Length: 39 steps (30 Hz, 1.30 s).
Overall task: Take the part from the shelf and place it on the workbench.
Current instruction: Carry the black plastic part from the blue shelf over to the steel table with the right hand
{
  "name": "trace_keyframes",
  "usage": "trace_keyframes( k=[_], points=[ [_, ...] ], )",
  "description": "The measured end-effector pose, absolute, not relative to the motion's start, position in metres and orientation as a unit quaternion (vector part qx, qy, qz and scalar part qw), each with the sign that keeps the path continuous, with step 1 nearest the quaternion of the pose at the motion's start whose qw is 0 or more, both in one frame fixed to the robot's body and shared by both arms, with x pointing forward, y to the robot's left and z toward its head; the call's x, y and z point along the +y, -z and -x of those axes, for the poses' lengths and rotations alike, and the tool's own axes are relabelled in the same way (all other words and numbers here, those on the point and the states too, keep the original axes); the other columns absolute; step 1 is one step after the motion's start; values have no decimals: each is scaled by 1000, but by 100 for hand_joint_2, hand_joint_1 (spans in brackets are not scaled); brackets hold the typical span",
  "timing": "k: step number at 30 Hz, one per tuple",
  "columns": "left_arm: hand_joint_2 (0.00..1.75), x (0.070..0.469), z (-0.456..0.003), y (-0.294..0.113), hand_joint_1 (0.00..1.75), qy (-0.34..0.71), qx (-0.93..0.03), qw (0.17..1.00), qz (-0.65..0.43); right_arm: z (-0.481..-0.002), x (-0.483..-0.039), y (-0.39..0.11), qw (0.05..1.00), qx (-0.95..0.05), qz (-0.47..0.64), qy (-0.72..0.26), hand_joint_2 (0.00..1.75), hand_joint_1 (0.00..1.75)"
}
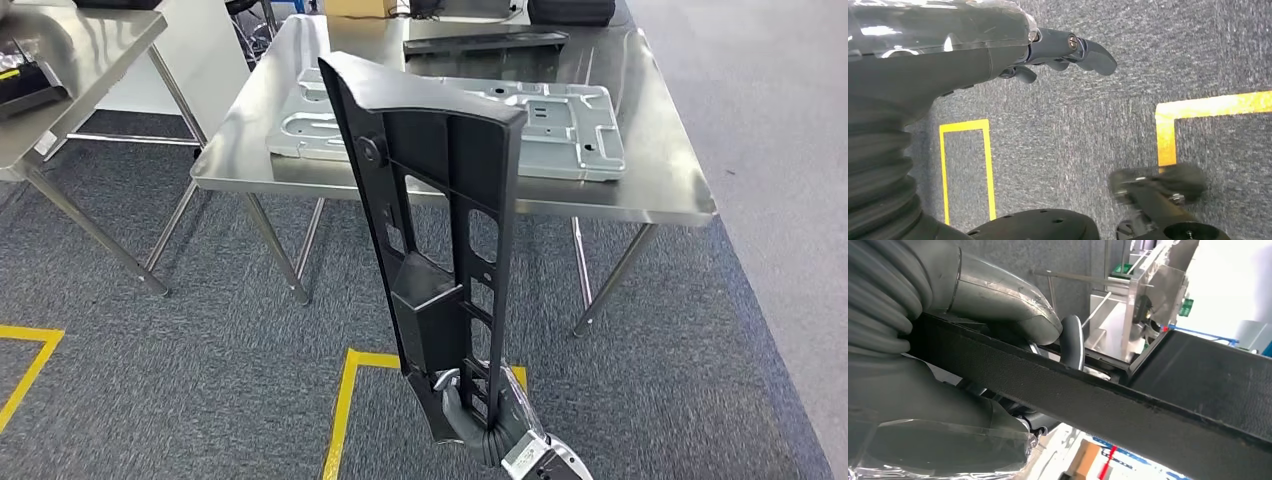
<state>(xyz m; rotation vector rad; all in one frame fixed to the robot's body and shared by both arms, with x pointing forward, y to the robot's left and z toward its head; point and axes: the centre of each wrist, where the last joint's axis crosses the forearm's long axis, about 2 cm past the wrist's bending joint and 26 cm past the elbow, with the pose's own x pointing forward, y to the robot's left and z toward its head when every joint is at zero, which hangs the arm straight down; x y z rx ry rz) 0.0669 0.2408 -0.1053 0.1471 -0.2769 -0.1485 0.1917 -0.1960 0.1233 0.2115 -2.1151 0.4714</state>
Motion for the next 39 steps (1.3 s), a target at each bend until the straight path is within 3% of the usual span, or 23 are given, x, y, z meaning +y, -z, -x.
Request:
trace_keyframes(
  k=[39],
  points=[
    [175,239,-65,105,0,90,-136,984,-69,-175,-200,-125,463,-868,-80,-163,175,175]
  ],
)
